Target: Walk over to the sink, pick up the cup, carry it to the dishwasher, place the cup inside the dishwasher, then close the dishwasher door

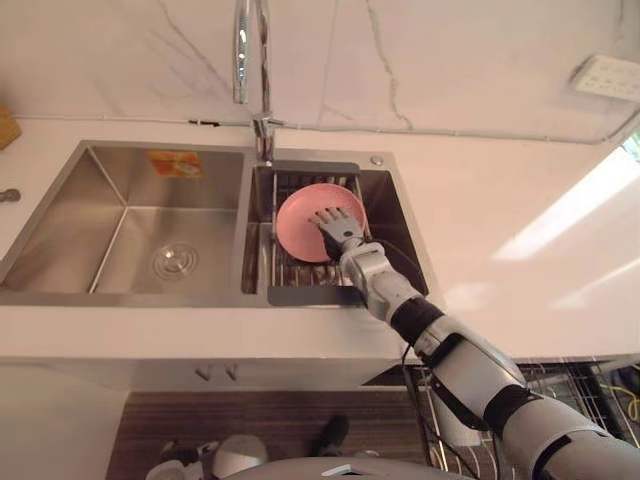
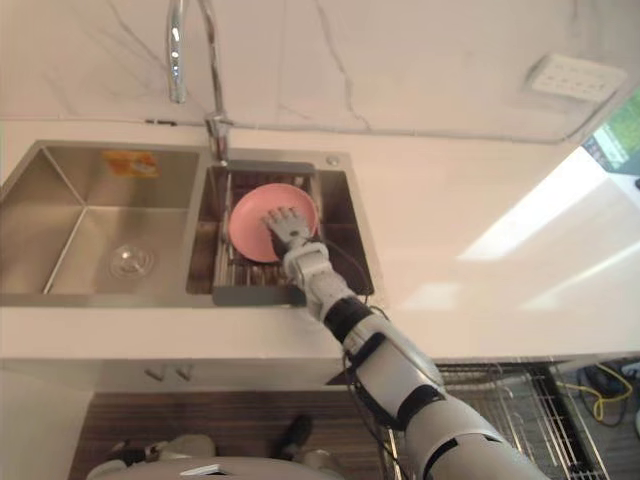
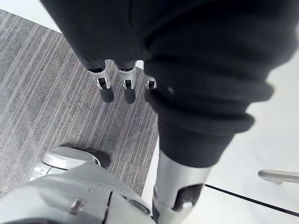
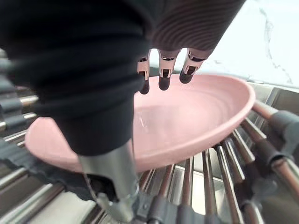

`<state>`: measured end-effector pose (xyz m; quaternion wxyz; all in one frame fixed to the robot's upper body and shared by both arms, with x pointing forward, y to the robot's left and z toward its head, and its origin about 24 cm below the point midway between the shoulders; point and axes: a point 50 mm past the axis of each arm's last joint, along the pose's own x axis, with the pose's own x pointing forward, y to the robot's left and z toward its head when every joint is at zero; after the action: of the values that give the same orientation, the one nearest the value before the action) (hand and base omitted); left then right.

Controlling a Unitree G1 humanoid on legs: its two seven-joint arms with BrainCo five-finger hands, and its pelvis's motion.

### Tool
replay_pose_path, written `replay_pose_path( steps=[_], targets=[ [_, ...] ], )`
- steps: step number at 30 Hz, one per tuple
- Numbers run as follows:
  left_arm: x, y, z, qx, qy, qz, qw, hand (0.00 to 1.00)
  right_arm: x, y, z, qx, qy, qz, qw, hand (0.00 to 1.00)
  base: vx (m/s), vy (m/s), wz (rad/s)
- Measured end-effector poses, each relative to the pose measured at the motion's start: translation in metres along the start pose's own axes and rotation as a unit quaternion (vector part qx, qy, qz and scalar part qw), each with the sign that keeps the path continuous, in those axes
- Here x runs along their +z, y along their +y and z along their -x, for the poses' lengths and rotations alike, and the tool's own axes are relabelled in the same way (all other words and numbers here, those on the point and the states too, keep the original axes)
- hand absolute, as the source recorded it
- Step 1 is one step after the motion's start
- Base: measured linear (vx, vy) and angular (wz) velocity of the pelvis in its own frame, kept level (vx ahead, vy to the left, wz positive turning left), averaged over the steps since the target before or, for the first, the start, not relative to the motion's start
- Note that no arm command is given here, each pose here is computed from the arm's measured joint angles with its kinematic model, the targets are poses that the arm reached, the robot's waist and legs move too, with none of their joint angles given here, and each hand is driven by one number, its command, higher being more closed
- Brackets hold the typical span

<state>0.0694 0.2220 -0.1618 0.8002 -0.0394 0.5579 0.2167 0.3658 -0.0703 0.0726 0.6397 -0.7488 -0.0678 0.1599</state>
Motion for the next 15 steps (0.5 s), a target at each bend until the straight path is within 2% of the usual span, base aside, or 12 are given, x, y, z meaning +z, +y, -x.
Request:
replay_pose_path(
  steps=[1, 2, 15],
  targets=[
    [0.0001, -0.0002, 0.0, -0.001, 0.0, 0.0, 1.0, 0.0, -0.0002, 0.0015, -0.0001, 0.007, -0.001, 0.001, 1.0, 0.0, 0.0, 0.0, 0.0],
    [0.0008, -0.0005, -0.0001, -0.002, -0.001, 0.0, 1.0, 0.0, 0.0002, 0.003, -0.0001, 0.014, -0.001, 0.001, 1.0, 1.0, 0.0, 0.0, 0.0],
    [0.0089, -0.0018, -0.0013, -0.003, -0.01, -0.001, 1.0, 0.0, 0.0066, 0.0022, -0.0002, -0.01, -0.009, 0.022, 1.0, 1.0, 0.0, 0.0, -0.02]
  ],
)
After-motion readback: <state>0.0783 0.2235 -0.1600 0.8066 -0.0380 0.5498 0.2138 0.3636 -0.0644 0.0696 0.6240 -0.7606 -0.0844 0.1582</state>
